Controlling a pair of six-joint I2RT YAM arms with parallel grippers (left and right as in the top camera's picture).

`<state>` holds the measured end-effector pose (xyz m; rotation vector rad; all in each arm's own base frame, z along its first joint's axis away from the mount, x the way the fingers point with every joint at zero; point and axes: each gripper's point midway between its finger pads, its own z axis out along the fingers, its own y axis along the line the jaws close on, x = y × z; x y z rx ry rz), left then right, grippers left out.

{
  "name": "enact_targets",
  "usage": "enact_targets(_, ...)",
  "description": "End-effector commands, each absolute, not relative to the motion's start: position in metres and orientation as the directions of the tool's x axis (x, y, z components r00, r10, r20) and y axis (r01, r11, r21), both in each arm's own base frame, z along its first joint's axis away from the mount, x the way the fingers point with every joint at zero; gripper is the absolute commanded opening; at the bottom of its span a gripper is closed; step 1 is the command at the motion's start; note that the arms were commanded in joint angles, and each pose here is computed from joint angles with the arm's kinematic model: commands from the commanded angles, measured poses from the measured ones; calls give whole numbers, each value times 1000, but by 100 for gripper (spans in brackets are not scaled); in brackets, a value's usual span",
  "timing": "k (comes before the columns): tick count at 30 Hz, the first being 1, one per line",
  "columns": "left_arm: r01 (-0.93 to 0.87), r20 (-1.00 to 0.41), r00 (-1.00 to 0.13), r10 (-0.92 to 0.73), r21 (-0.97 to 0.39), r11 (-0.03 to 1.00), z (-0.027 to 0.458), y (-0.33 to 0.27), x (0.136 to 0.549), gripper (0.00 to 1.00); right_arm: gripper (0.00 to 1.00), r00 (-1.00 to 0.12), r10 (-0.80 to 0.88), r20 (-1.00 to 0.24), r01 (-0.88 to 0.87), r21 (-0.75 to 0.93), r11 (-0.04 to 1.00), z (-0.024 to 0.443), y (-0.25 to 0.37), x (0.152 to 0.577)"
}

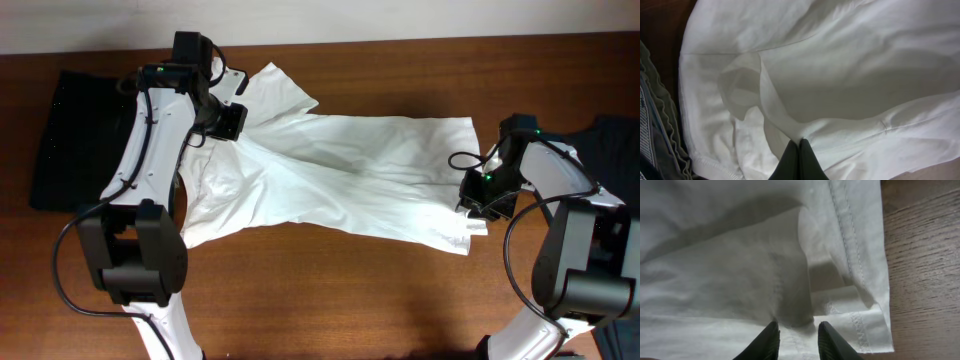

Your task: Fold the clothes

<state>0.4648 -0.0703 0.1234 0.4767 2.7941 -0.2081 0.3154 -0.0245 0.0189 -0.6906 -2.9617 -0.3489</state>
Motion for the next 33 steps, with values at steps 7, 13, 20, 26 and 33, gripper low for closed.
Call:
enact_targets(7,359,-357,-879,315,-63,931,139,-69,471,0,29,-911,396,116,412,261,873,13,-17,323)
enact_targets(13,359,-357,-879,315,-63,931,139,-69,471,0,4,-922,382,65,384,266,884,48,-20,325)
enact_targets(20,348,-339,-886,316,-36,937,137,-63,469,0,4,-906,394,156,417,164,894,103,-23,272)
enact_targets(26,345,-320,-893,317,-32,938,136,-61,465,0,4,-850,418,320,464,82,882,117,-17,225)
enact_targets(33,345,-313,-895,318,-36,938,135,-61,463,0,4,-852,417,316,472,119,874,117,-12,230)
